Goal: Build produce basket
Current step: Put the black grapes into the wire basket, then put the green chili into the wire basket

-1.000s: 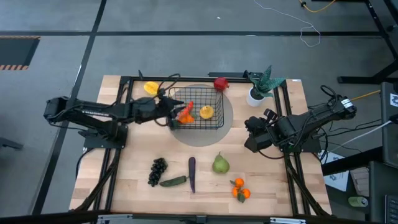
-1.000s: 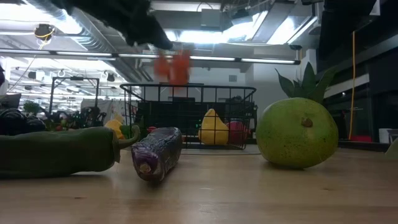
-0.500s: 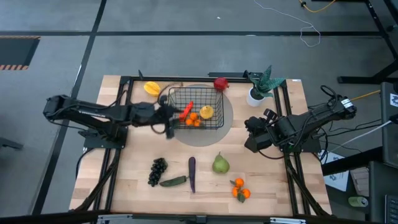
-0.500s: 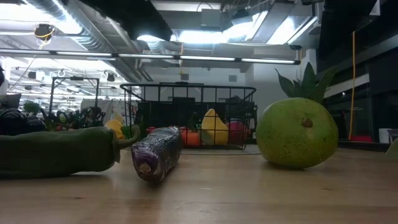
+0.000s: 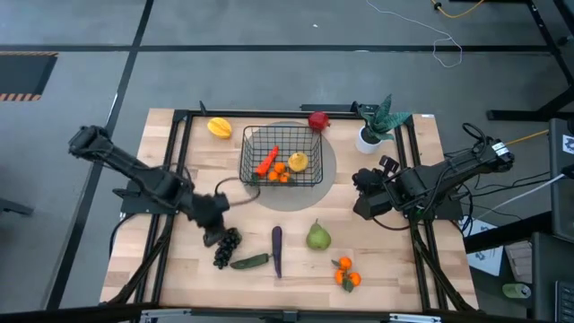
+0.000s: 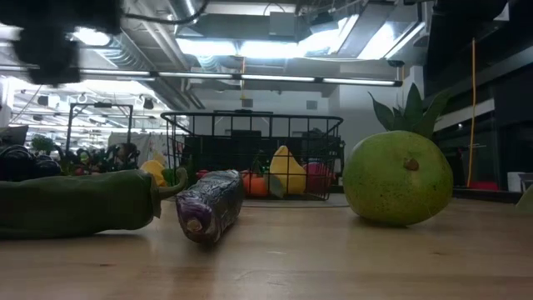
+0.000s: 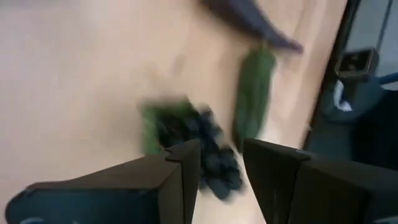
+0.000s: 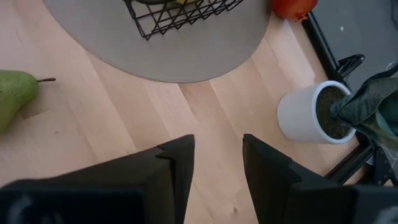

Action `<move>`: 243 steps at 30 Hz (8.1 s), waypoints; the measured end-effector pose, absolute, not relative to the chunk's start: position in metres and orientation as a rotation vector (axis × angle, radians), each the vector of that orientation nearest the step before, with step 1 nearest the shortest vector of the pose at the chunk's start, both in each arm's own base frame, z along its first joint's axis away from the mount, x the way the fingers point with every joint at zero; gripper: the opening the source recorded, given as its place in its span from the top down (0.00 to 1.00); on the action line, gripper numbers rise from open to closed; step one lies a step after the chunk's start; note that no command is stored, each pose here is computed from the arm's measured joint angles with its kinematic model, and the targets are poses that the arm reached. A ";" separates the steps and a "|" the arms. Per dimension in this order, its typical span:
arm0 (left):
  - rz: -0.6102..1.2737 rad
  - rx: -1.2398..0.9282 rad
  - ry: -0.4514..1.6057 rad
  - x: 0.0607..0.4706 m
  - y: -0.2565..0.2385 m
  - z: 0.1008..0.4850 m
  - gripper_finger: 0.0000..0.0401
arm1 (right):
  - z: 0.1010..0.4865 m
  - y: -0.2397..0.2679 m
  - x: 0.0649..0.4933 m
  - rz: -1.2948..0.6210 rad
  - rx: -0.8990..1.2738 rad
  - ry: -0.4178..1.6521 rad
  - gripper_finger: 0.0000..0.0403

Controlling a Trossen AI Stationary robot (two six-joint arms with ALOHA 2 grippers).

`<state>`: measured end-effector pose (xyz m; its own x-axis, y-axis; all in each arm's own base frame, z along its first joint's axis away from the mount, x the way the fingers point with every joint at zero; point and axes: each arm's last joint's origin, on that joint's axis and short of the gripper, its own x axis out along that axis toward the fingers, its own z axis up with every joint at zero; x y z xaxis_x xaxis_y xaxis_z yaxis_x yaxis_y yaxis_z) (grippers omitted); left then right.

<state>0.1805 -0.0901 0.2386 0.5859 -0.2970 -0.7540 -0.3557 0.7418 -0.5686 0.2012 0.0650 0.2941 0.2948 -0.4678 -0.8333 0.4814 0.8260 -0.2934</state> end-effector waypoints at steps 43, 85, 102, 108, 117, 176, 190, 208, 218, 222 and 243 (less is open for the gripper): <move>0.239 -0.819 1.139 0.222 -0.131 0.164 0.69 | 0.294 0.066 0.203 -0.629 0.036 1.084 0.69; 0.536 -0.650 1.308 0.214 -0.122 0.164 0.81 | 0.295 0.066 0.203 -0.629 0.019 1.082 0.69; 0.718 0.274 0.477 0.254 -0.054 0.389 0.83 | 0.294 0.066 0.203 -0.630 0.024 1.079 0.69; 0.677 0.222 0.527 0.283 0.015 0.387 0.64 | 0.294 0.066 0.203 -0.629 0.024 1.080 0.69; 0.568 0.020 0.636 0.292 0.066 0.365 0.48 | 0.294 0.065 0.203 -0.630 0.018 1.087 0.69; 0.024 -0.401 1.111 0.277 -0.181 0.180 0.48 | 0.295 0.067 0.205 -0.610 0.021 1.070 0.69; 0.024 -0.372 1.164 0.280 -0.191 0.155 0.48 | 0.294 0.068 0.205 -0.635 0.149 1.070 0.69; 0.203 -0.274 1.020 0.295 -0.183 0.138 0.77 | 0.294 0.068 0.205 -0.656 0.191 1.059 0.69; 0.128 -0.048 1.000 0.319 -0.200 0.201 0.87 | 0.294 0.068 0.205 -0.645 0.174 1.064 0.69; 0.202 0.104 0.969 0.324 -0.199 0.244 0.87 | 0.294 0.068 0.205 -0.645 0.174 1.063 0.69; 0.517 0.289 1.121 0.336 -0.074 0.361 0.87 | 0.294 0.068 0.205 -0.641 0.171 1.067 0.69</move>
<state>0.3358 -0.0740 0.3615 0.3349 0.5307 -0.7786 -0.2483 0.8468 0.4704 0.2053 0.0683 0.2939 0.3219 -0.4058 -0.8554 0.5652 0.8072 -0.1702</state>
